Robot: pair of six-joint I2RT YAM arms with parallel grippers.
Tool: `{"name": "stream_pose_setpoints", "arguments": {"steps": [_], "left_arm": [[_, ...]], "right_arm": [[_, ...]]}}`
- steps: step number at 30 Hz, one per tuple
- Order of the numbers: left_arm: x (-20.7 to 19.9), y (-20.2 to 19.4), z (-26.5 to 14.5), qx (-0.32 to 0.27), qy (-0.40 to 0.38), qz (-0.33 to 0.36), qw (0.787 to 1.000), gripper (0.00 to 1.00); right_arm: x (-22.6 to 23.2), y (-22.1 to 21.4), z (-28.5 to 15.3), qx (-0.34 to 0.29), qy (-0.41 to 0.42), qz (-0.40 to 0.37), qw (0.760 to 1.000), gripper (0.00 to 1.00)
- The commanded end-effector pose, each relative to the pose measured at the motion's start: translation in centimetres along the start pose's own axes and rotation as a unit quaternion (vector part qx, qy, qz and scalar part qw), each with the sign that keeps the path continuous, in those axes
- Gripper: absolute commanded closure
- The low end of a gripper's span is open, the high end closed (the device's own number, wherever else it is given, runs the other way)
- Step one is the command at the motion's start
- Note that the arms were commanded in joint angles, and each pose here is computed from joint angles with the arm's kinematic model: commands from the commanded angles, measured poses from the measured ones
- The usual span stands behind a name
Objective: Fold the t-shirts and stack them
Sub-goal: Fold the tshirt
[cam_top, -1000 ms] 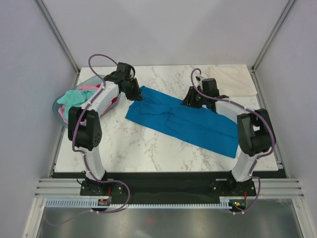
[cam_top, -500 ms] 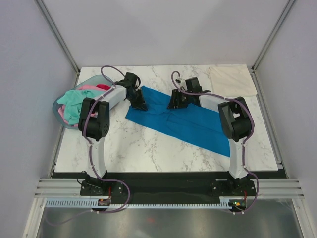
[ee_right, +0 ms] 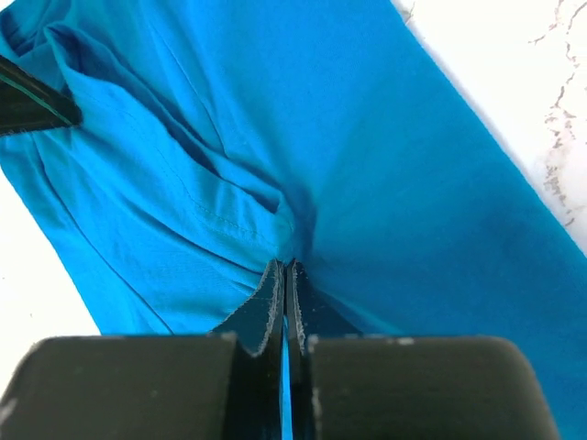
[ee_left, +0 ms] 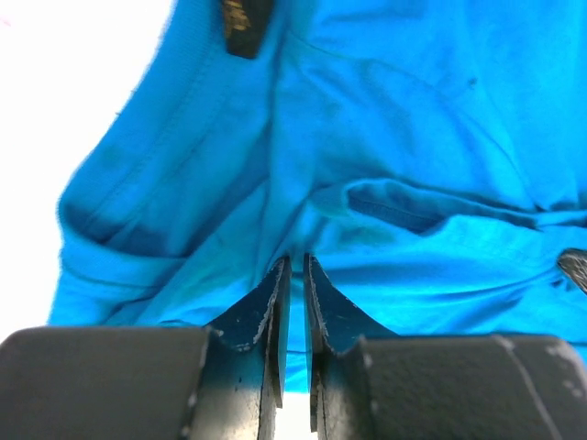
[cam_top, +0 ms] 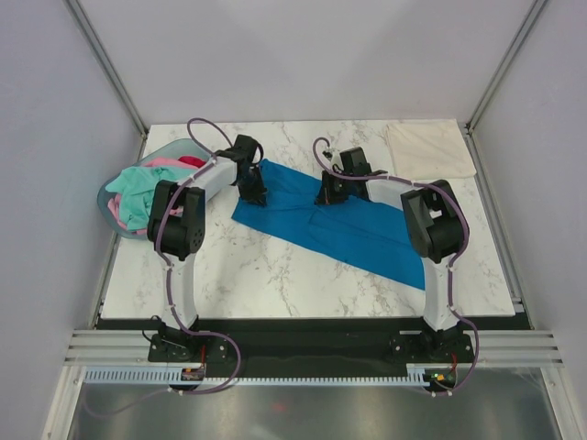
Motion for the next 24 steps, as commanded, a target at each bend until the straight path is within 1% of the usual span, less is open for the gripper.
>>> {"name": "stream_pose_setpoints", "arguments": {"steps": [1, 2, 4, 5, 7, 8, 10, 11, 13, 14, 17, 19, 20, 23, 24], "left_arm": [[1.1, 0.8, -0.4, -0.007, 0.053, -0.012, 0.999, 0.82], [1.0, 0.9, -0.5, -0.007, 0.049, -0.012, 0.999, 0.82], [0.7, 1.3, -1.0, -0.012, 0.043, -0.012, 0.999, 0.82], [0.4, 1.5, -1.3, -0.012, 0.035, -0.012, 0.999, 0.82], [-0.5, 2.3, -2.5, -0.023, 0.01, -0.005, 1.0, 0.82], [-0.7, 2.6, -3.1, -0.029, 0.003, -0.001, 1.0, 0.81], [-1.3, 3.4, -4.7, -0.044, -0.012, 0.005, 0.999, 0.8], [-1.6, 3.7, -5.9, -0.055, -0.019, 0.012, 0.998, 0.8], [-2.0, 3.9, -7.2, -0.061, -0.029, 0.016, 0.998, 0.79], [-2.2, 4.1, -8.3, -0.073, -0.032, 0.02, 0.997, 0.79], [-2.0, 3.1, -8.7, -0.069, -0.027, 0.022, 0.997, 0.79], [-1.8, 1.7, -8.5, -0.052, -0.026, 0.026, 0.998, 0.8], [-1.4, 0.4, -7.7, -0.033, -0.017, 0.028, 0.999, 0.81], [-1.1, -1.3, -7.7, -0.026, -0.002, 0.03, 0.999, 0.82], [-0.6, -2.5, -7.1, -0.013, 0.005, 0.028, 1.0, 0.83]], "right_arm": [[-1.2, -0.3, -0.7, -0.01, -0.049, -0.013, 0.999, 1.0], [-1.2, -0.3, -0.8, -0.011, -0.048, -0.011, 0.999, 1.0], [-1.0, -0.3, -1.0, -0.012, -0.047, -0.009, 0.999, 0.95], [-0.8, 0.0, -1.2, -0.018, -0.047, -0.006, 0.999, 0.89], [-0.4, 0.3, -1.6, -0.022, -0.045, -0.004, 0.999, 0.8], [0.1, 0.7, -2.1, -0.029, -0.042, -0.003, 0.999, 0.71], [0.8, 1.3, -2.7, -0.035, -0.038, 0.0, 0.999, 0.67], [1.4, 1.7, -3.4, -0.043, -0.036, -0.001, 0.998, 0.61], [2.2, 2.4, -4.6, -0.055, -0.037, 0.004, 0.998, 0.56], [2.5, 2.6, -5.1, -0.062, -0.037, 0.004, 0.997, 0.55], [3.4, 3.6, -6.9, -0.093, -0.053, 0.02, 0.994, 0.55], [4.0, 3.9, -8.3, -0.108, -0.068, 0.029, 0.991, 0.57], [4.0, 3.9, -8.8, -0.11, -0.071, 0.031, 0.991, 0.59], [5.0, 3.7, -10.7, -0.121, -0.065, 0.035, 0.99, 0.62], [5.0, 3.2, -11.1, -0.118, -0.065, 0.038, 0.99, 0.62]]}}
Point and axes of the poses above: each gripper's point midway between its finger pads, its own z axis out along the fingers, its own x axis along the line the jaws close on, y = z × x, the point moved 7 cm from there along -z, back along the fingers, and after that the axes turned 13 degrees about z, right-handed, at the moved point
